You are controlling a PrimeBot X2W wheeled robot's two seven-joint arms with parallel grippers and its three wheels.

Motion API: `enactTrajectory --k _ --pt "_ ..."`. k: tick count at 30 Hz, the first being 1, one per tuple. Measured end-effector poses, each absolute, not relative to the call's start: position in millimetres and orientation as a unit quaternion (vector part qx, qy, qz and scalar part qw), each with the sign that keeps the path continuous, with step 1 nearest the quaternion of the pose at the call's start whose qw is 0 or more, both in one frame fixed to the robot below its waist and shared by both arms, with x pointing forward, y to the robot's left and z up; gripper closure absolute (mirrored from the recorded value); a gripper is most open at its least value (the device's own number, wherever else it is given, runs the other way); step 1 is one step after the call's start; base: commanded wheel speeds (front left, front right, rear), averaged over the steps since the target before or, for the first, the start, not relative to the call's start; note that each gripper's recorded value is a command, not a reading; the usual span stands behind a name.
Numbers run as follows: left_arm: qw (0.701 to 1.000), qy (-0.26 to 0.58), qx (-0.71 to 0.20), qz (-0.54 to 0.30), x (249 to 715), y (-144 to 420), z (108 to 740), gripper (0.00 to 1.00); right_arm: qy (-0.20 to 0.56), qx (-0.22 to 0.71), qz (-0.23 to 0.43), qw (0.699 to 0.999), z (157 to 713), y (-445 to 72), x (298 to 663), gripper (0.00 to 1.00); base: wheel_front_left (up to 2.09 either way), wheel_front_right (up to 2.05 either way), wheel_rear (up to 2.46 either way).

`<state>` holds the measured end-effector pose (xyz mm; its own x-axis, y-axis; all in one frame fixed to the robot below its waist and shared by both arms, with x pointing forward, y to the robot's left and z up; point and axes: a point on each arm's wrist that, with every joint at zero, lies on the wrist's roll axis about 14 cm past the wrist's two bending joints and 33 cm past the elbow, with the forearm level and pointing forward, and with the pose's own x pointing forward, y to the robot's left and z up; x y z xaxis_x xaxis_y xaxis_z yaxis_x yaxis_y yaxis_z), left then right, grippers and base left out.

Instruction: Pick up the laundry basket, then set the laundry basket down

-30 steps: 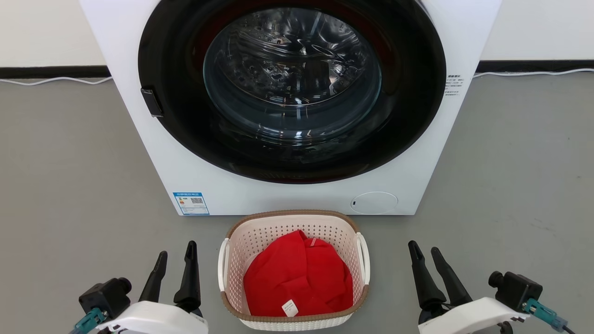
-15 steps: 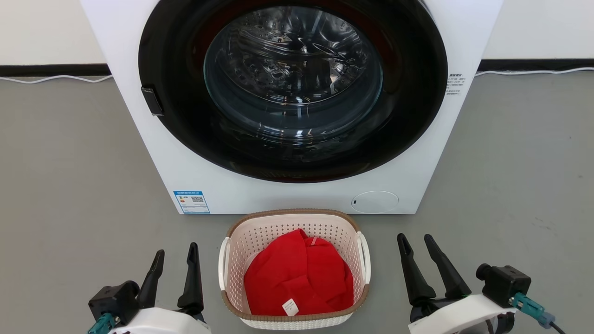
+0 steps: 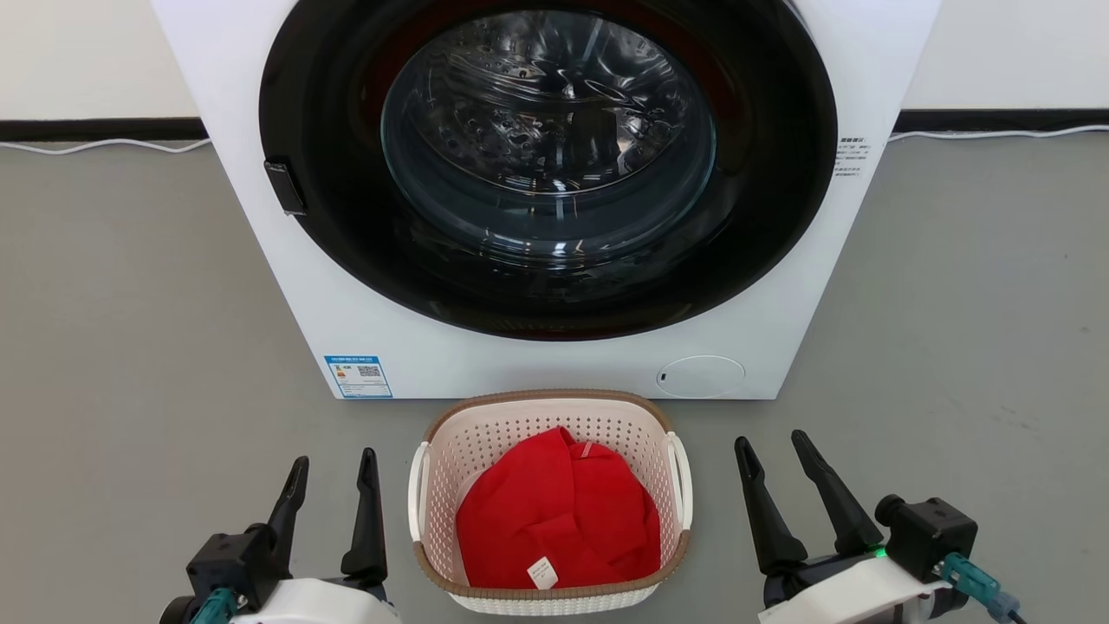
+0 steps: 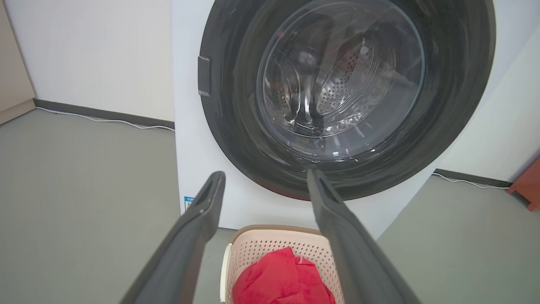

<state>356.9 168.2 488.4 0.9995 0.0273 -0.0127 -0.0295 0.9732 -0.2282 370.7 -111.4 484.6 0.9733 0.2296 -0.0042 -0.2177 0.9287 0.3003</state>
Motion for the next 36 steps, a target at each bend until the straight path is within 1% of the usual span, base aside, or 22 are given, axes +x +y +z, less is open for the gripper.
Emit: enactTrajectory --k 14,36 --pt "0.999 -0.012 -0.052 0.005 352.3 162.3 491.5 0.0 0.0 0.086 0.137 0.987 487.6 -102.4 369.6 0.0 0.0 0.0 0.0" --pt "0.998 -0.014 -0.06 0.009 351.7 162.9 492.6 0.0 -0.002 0.083 0.119 0.989 487.4 -114.9 371.4 0.0 0.0 0.0 0.0"
